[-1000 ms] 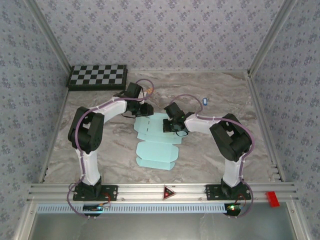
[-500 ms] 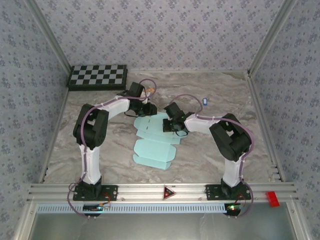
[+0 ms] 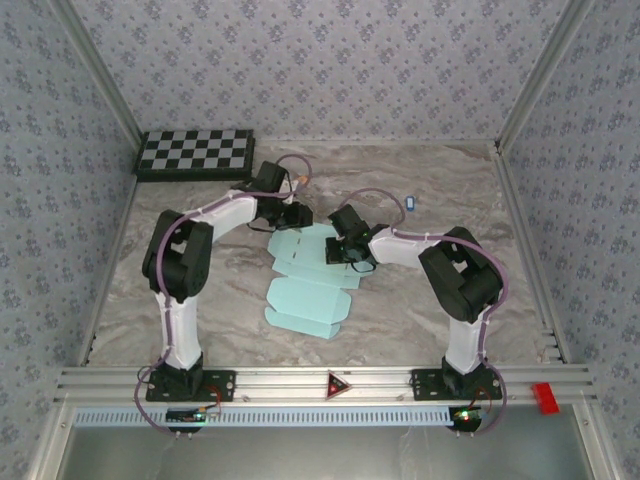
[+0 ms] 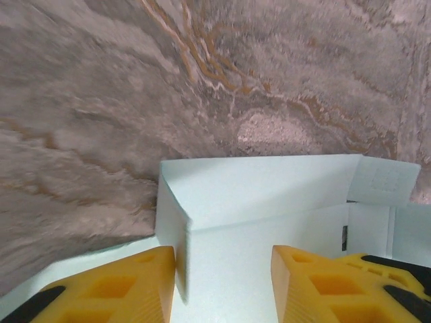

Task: Fold the paper box

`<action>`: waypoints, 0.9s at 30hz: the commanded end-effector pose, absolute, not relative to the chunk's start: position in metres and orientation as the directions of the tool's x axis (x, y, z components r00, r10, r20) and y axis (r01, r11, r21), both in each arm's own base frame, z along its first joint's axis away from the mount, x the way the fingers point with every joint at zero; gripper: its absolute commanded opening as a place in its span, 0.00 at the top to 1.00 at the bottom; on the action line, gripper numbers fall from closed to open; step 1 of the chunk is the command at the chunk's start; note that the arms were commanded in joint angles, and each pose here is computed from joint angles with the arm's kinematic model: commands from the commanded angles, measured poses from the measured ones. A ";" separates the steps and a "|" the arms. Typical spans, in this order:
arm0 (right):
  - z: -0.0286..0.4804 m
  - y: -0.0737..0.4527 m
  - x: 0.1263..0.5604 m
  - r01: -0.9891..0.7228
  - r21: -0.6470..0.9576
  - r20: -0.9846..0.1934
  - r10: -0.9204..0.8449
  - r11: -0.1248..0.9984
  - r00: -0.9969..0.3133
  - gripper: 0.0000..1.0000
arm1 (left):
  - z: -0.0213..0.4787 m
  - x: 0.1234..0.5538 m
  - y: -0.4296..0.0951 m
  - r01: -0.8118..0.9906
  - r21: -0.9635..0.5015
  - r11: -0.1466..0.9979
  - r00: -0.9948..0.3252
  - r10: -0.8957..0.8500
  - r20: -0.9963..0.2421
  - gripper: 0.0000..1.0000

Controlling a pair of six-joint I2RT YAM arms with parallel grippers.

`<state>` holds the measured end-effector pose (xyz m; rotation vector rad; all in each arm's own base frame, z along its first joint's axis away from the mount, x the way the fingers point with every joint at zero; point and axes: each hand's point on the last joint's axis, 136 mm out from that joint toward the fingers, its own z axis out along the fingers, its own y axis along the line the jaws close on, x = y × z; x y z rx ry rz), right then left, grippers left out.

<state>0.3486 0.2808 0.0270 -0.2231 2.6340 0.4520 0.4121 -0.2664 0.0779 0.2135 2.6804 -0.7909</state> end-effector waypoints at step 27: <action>0.018 0.264 0.334 -0.239 0.226 -0.433 -0.122 0.944 -0.893 0.99 | 0.075 0.299 -0.194 0.091 -0.303 0.949 -0.924 -0.033 -0.381 0.46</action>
